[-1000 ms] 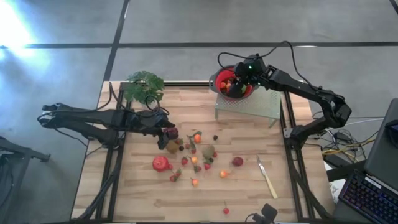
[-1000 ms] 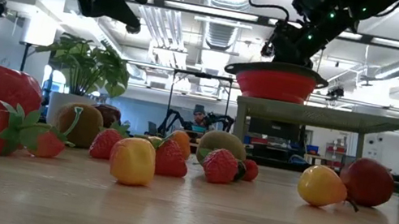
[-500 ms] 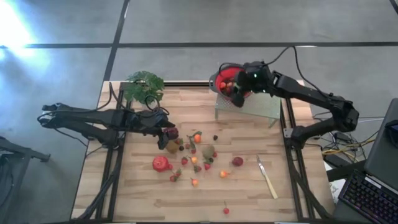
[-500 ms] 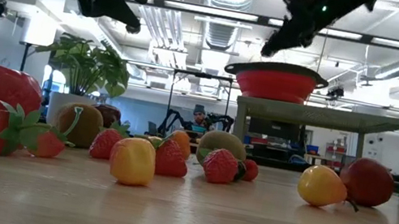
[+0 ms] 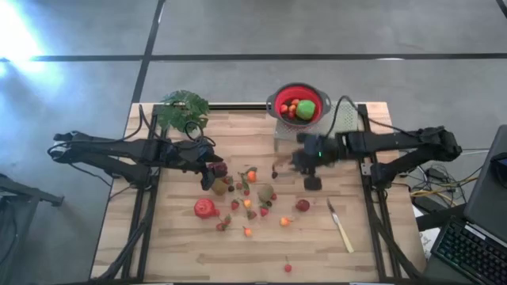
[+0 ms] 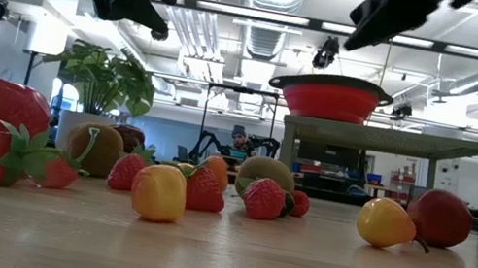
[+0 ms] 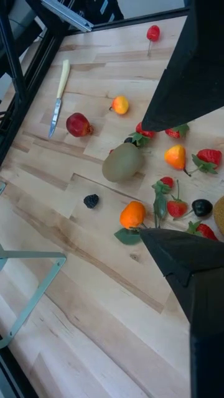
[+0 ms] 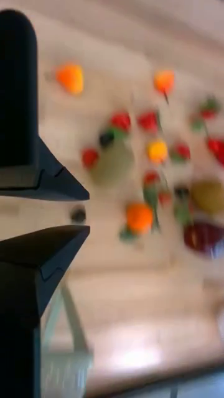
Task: Pick & Place Fruit
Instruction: Put the red cherry into the strainer bowl on the shelf
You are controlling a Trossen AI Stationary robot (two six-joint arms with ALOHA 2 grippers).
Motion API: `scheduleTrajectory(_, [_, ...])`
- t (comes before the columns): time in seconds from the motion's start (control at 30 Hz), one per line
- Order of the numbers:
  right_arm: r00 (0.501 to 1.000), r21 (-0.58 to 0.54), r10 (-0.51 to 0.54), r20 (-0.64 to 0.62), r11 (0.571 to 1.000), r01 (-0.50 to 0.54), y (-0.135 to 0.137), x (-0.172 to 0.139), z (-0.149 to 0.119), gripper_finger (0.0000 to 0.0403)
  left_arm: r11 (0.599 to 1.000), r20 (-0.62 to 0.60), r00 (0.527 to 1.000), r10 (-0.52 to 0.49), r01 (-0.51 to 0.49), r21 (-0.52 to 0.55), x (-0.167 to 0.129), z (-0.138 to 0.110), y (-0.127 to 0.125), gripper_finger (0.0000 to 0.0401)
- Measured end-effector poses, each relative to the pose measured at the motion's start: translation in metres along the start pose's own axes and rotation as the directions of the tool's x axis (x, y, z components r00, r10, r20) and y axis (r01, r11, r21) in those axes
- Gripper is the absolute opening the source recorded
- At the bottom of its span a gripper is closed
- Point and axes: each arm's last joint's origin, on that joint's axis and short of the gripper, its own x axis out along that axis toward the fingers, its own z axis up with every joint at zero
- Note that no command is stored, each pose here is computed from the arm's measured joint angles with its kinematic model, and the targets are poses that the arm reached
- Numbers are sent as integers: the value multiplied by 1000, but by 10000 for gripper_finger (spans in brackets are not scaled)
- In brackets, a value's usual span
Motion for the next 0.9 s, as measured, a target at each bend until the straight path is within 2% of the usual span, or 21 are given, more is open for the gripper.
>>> scheduleTrajectory(0.23, [991,-7,120,-53,993,-120,59,9,-12,47,1000,0,1000,0,0,0,0,0,0,273])
scheduleTrajectory(0.4, [987,-87,163,-9,983,-164,99,13,-15,44,1000,0,1000,0,0,0,0,0,0,273])
scheduleTrajectory(0.63, [966,-276,260,-9,928,-252,150,28,-13,58,1000,0,1000,0,0,0,0,0,0,273])
scheduleTrajectory(0.9, [949,-380,302,-86,871,-312,193,55,-4,100,1000,-1,1000,1,-1,0,0,0,0,273])
